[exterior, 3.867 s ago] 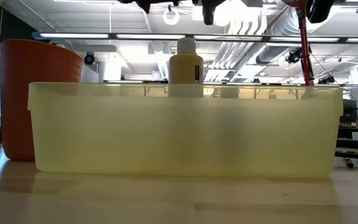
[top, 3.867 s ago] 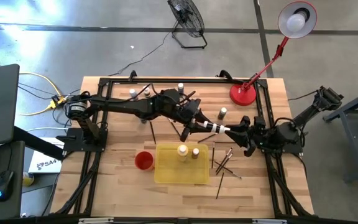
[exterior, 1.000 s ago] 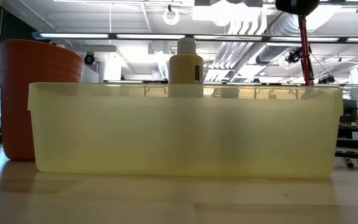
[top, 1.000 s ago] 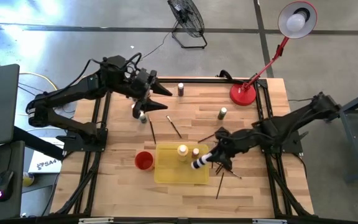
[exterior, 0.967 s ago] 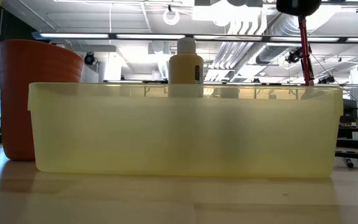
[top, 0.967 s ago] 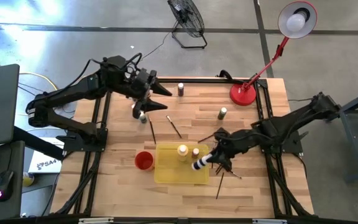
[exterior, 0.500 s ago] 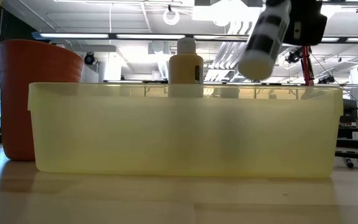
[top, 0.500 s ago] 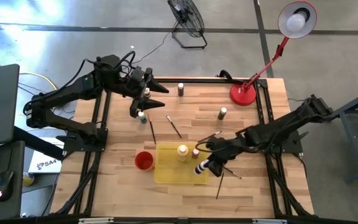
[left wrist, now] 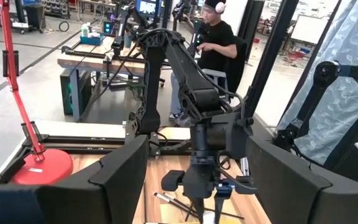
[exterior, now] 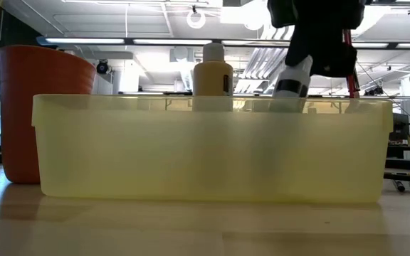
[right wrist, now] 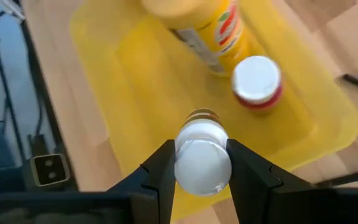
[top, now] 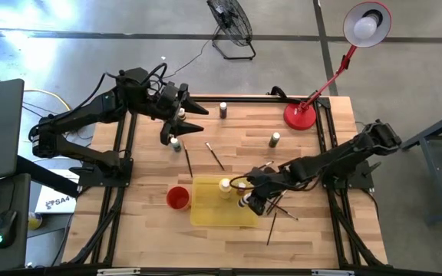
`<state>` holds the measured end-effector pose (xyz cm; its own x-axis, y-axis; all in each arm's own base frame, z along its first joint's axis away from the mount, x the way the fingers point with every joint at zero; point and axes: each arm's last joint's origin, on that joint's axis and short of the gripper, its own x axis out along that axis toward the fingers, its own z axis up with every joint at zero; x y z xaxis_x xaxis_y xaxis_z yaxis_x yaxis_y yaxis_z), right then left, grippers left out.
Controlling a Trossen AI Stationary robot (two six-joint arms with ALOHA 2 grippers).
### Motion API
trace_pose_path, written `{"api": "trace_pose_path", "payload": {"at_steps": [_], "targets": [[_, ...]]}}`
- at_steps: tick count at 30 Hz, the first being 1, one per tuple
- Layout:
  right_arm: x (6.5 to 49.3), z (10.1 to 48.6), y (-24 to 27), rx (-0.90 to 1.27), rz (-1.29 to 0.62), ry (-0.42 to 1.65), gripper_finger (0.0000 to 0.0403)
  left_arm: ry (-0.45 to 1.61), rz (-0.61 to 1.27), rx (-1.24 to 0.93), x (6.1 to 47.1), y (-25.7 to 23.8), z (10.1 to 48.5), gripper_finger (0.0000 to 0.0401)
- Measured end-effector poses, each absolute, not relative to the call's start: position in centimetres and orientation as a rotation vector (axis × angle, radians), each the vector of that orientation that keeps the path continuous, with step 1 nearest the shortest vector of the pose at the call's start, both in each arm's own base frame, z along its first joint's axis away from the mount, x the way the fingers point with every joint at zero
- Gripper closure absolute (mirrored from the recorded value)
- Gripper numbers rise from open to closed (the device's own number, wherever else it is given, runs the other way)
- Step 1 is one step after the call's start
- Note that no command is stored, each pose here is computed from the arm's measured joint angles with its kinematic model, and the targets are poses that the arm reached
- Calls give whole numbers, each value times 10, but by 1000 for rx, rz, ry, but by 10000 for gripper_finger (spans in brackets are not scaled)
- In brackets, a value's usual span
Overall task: Pick & Place Paint Supplies
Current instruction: Put the white paint bottle into the yellow bin
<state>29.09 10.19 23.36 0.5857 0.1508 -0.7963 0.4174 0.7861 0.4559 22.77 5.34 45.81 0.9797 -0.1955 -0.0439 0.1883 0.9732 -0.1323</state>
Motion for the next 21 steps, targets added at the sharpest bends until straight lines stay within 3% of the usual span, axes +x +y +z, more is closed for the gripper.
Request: {"api": "trace_pose_path", "payload": {"at_steps": [9, 21], "targets": [[291, 234, 102, 659, -161, 958, 293, 55, -163, -128, 228, 54, 458, 137], [292, 263, 108, 534, -212, 1001, 293, 56, -159, -128, 228, 54, 458, 137]]}}
